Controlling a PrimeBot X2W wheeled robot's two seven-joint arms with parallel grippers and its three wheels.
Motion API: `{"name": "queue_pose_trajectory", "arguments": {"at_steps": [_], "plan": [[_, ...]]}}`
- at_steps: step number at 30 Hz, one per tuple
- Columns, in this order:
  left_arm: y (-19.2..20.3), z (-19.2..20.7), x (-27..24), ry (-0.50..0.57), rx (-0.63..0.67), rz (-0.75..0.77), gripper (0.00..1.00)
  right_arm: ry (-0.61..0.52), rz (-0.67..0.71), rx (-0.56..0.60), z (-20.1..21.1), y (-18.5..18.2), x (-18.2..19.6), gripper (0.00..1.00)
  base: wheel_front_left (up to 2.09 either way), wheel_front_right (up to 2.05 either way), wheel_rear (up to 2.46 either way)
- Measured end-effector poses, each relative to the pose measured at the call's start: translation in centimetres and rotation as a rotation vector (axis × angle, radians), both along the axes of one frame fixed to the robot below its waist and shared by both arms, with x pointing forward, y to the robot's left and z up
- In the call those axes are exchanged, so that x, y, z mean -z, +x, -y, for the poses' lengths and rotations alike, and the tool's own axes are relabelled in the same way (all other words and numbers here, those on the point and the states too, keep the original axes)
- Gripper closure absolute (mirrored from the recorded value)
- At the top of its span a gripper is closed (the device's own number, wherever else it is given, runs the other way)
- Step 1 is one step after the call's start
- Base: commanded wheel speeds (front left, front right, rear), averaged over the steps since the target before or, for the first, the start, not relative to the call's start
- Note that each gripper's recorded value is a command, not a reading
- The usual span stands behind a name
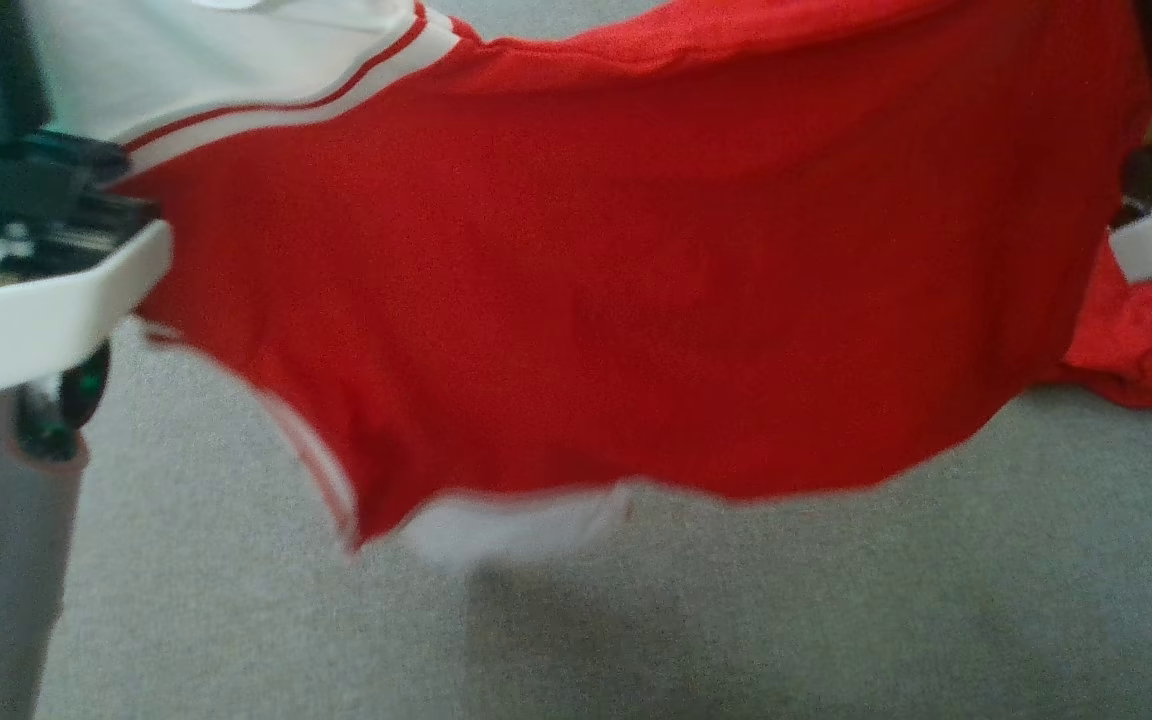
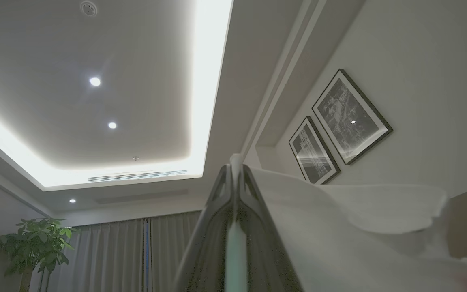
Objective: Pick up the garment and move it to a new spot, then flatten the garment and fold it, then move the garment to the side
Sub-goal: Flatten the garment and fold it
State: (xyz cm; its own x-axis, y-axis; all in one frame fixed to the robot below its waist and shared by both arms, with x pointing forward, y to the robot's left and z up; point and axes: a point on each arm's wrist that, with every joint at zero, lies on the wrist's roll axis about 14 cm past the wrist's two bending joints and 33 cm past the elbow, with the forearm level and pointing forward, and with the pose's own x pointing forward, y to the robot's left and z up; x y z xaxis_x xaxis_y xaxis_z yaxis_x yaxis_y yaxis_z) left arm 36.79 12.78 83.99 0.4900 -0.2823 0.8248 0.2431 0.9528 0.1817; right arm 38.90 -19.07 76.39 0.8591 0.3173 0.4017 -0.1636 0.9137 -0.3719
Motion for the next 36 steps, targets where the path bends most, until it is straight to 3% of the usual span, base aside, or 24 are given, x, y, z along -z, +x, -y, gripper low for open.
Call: {"name": "queue_pose_trajectory", "arguments": {"at_steps": [7,11,15,19,25,29,32,36], "plan": [[0.2,-0.5,-0.1,-0.02,0.012,-0.044,1.0,0.053,-0.074,-0.026,-0.8,-0.7,1.1,1.0,0.0,0.0,0.0],[3.4,-0.5,2.7,-0.002,0.018,-0.196,1.0,0.071,-0.169,-0.029,-1.0,0.7,3.2,1.0,0.0,0.0,0.0],[8.3,-0.1,6.6,0.029,0.035,-0.376,1.0,0.114,-0.33,-0.033,-1.0,4.0,7.2,1.0,0.0,0.0,0.0],[14.6,-0.3,7.0,0.058,0.009,-0.429,1.0,0.116,-0.425,-0.044,-1.7,10.1,8.9,1.0,0.0,0.0,0.0],[23.3,-2.9,4.4,0.069,-0.121,-0.376,1.0,0.051,-0.264,-0.033,-2.8,20.0,4.3,1.0,0.0,0.0,0.0],[26.5,-4.5,3.2,0.033,-0.182,-0.327,1.0,0.066,-0.119,-0.034,-3.1,24.2,2.3,1.0,0.0,0.0,0.0],[28.0,-4.7,3.9,0.026,-0.179,-0.332,1.0,0.061,-0.104,-0.056,-4.1,26.1,4.5,1.0,0.0,0.0,0.0],[28.8,-3.7,6.4,0.033,-0.127,-0.374,1.0,0.039,-0.201,-0.071,-5.2,27.6,10.3,1.0,0.0,0.0,0.0]]}}
